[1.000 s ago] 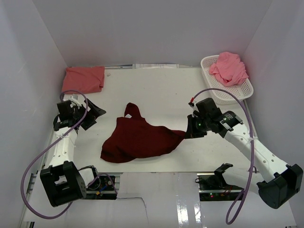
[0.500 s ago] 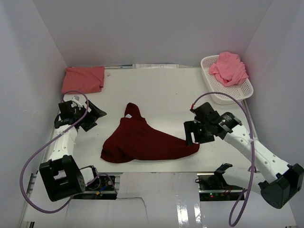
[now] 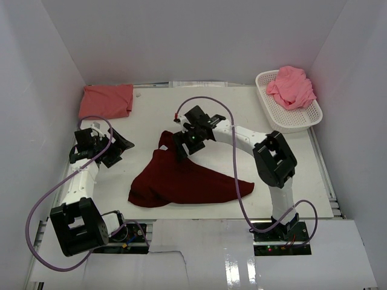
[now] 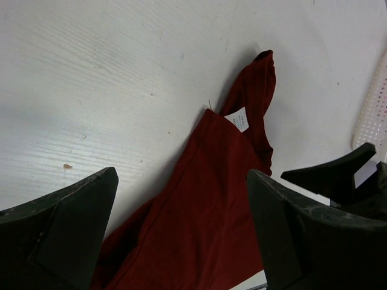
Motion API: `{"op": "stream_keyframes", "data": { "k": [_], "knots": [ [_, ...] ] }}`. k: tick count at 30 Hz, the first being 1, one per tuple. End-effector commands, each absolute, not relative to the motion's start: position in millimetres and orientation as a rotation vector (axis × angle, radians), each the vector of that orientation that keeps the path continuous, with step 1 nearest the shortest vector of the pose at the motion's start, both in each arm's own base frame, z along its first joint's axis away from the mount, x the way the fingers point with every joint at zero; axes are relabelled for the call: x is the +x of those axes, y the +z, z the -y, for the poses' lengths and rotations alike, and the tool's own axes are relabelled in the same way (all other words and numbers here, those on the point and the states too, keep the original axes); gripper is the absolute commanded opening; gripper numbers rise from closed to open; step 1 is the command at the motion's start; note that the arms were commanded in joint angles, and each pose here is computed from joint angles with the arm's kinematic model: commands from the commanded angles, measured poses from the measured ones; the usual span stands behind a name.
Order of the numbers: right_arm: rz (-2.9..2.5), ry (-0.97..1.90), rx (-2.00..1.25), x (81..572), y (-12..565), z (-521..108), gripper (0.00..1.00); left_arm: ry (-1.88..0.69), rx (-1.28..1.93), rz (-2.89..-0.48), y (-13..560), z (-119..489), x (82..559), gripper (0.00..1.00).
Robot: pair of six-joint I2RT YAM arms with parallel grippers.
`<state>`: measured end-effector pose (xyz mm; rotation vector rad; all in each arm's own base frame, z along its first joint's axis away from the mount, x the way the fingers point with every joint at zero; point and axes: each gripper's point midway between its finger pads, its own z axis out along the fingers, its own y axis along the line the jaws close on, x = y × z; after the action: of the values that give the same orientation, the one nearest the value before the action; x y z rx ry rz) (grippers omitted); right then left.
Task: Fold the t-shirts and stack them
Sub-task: Flatten out the tshirt
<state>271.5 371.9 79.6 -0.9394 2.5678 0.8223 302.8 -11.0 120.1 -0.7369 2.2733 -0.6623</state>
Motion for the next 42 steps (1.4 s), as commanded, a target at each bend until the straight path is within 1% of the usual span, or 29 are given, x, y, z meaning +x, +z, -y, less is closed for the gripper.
{"op": "stream_keyframes", "data": {
  "k": [1, 6, 8, 10, 15, 18, 23, 24, 28, 32, 42],
  "knots": [
    [-2.300, 0.983, -1.074, 299, 123, -425, 0.79, -0.598, -0.726, -2.230, 136, 3, 307, 0.98],
    [-2.153, 1.092, -1.170, 321, 136, -472, 0.78, -0.565, -0.774, -2.237, 131, -3, 306, 0.98],
    [-2.160, 1.145, -1.190, 320, 134, -480, 0.75, -0.567, -0.794, -2.254, 126, -4, 305, 0.98],
    [-2.164, 1.193, -1.204, 319, 127, -491, 0.72, -0.570, -0.802, -2.259, 125, -5, 306, 0.98],
    [-2.207, 1.219, -1.224, 309, 96, -501, 0.74, -0.562, -0.805, -2.256, 125, -7, 305, 0.98],
    [-2.227, 1.187, -1.205, 313, 80, -501, 0.75, -0.563, -0.802, -2.254, 125, -7, 306, 0.98],
    [-2.238, 1.034, -1.129, 337, 67, -498, 0.75, -0.563, -0.801, -2.255, 125, -6, 305, 0.98],
    [-2.209, 1.026, -1.116, 342, 73, -499, 0.75, -0.558, -0.801, -2.252, 125, -7, 305, 0.98],
    [-2.173, 1.062, -1.101, 340, 84, -495, 0.75, -0.554, -0.797, -2.246, 127, -7, 305, 0.98],
    [-2.155, 1.040, -1.092, 341, 98, -488, 0.75, -0.563, -0.795, -2.250, 127, -6, 305, 0.98],
    [-2.177, 0.976, -1.036, 356, 106, -452, 0.74, -0.570, -0.783, -2.245, 128, -5, 306, 0.98]
  ]
}}
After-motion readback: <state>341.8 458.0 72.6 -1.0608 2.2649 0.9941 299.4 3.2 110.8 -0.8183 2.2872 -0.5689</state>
